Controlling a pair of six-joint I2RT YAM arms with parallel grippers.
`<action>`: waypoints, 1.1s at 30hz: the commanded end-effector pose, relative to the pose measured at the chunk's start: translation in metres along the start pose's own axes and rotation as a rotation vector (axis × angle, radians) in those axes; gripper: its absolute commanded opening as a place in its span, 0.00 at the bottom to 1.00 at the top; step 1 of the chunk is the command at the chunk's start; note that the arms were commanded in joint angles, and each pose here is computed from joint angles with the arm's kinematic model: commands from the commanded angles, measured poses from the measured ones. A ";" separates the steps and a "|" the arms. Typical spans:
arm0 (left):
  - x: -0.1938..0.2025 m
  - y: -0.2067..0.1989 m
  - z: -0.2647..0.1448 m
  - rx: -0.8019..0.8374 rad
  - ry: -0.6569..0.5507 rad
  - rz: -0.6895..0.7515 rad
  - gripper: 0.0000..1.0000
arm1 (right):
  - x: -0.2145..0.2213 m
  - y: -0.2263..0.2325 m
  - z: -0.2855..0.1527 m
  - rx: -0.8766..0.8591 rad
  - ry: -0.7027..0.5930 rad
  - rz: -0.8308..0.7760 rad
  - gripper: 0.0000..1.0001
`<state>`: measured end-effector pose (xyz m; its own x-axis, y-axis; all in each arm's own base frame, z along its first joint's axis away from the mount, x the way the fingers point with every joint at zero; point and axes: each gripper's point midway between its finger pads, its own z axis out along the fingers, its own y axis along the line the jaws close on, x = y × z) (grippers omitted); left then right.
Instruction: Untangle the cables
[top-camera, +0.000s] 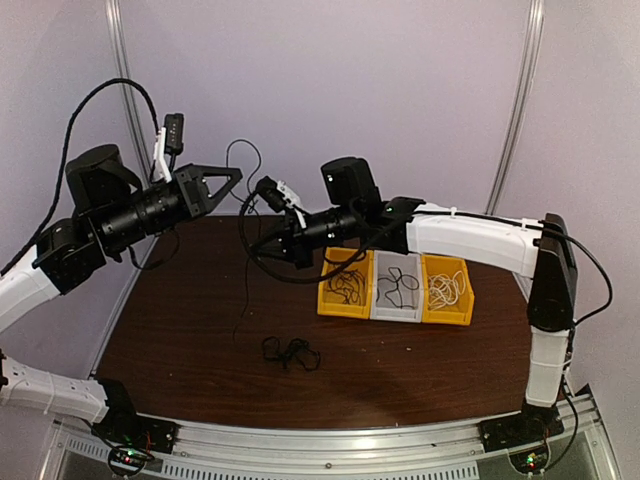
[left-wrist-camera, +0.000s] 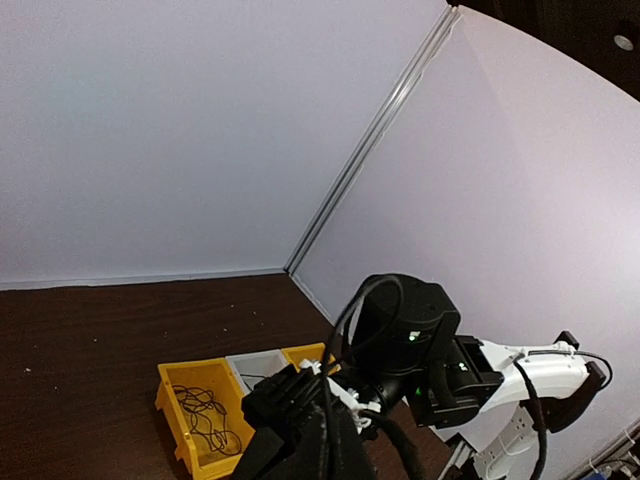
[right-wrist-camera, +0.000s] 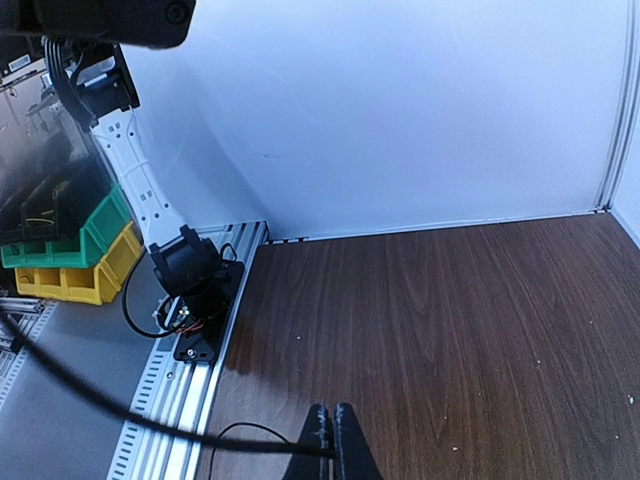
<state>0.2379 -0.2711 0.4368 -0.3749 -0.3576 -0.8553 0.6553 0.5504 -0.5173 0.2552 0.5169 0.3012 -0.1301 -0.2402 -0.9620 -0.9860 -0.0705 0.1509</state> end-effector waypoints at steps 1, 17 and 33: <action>-0.011 0.016 -0.014 -0.092 -0.069 0.039 0.15 | -0.008 -0.003 -0.029 0.082 -0.002 -0.059 0.00; 0.014 0.101 0.014 -0.514 0.079 0.440 0.74 | 0.017 -0.103 -0.178 0.553 0.135 -0.053 0.00; 0.031 0.194 0.055 -0.598 0.081 0.468 0.74 | 0.026 -0.119 -0.263 0.807 0.213 -0.040 0.00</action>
<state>0.3825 -0.2190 0.3104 -0.2575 0.0996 -0.9611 0.2729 0.9617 0.0266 0.3951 0.2896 0.3176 -0.1278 -0.3975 -0.9086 -0.8165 0.5622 -0.1312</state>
